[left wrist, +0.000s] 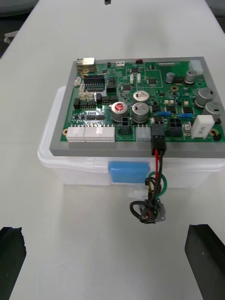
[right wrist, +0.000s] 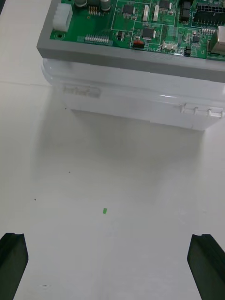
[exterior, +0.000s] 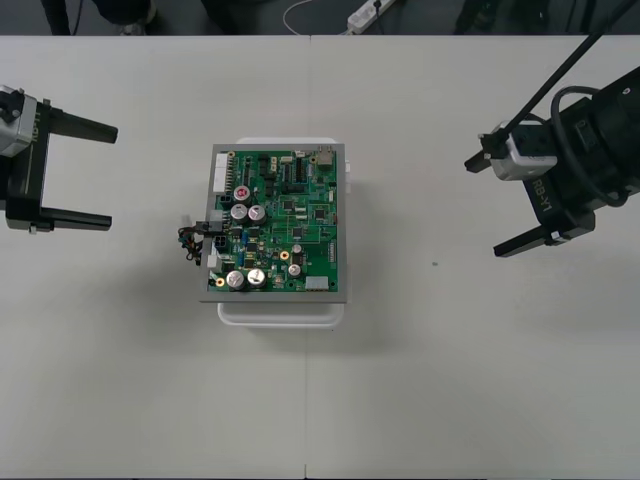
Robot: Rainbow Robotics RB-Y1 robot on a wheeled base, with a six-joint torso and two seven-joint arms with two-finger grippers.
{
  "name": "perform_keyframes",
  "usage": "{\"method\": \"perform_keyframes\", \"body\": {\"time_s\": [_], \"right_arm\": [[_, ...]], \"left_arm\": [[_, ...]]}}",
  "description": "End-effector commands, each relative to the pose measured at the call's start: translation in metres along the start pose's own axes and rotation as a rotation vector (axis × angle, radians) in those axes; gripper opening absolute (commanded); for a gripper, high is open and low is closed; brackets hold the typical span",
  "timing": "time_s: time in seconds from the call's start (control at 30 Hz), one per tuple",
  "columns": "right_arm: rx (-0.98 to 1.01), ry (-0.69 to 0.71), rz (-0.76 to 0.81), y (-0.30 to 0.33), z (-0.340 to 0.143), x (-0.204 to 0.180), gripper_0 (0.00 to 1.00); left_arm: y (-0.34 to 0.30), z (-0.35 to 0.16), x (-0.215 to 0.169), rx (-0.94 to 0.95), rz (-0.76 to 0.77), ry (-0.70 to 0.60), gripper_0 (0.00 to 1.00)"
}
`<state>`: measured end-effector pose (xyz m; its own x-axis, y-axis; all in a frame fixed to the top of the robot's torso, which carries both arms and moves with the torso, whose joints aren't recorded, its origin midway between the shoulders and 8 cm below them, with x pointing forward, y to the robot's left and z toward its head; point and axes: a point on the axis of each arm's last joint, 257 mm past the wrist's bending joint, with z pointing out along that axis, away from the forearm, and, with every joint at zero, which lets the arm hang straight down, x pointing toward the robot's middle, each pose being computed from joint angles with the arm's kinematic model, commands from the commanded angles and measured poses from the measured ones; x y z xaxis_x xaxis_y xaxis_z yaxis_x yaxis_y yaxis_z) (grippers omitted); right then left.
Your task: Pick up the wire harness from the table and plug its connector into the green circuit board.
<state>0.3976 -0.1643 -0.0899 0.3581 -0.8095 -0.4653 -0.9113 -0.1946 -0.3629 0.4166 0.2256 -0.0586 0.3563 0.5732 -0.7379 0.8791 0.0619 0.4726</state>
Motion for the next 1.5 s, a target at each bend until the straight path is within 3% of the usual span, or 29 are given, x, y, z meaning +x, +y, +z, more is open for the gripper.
{"method": "perform_keyframes", "body": {"time_s": [0.03,0.47,0.8,1.5], "right_arm": [[0.040,0.048,-0.045,-0.012,-0.020,0.020,1.00],[0.099,0.030,-0.073,-0.028,-0.033,0.030,1.00],[0.143,-0.029,0.125,-0.023,-0.048,0.037,1.00],[0.137,-0.110,0.275,0.005,-0.048,0.044,1.00]], "left_arm": [[-0.007,0.001,-0.005,0.002,0.019,0.008,1.00],[0.003,-0.003,-0.024,-0.060,-0.078,-0.060,1.00],[0.008,-0.006,-0.028,-0.089,-0.070,-0.046,1.00],[-0.005,0.016,-0.036,-0.012,-0.072,-0.062,1.00]]}}
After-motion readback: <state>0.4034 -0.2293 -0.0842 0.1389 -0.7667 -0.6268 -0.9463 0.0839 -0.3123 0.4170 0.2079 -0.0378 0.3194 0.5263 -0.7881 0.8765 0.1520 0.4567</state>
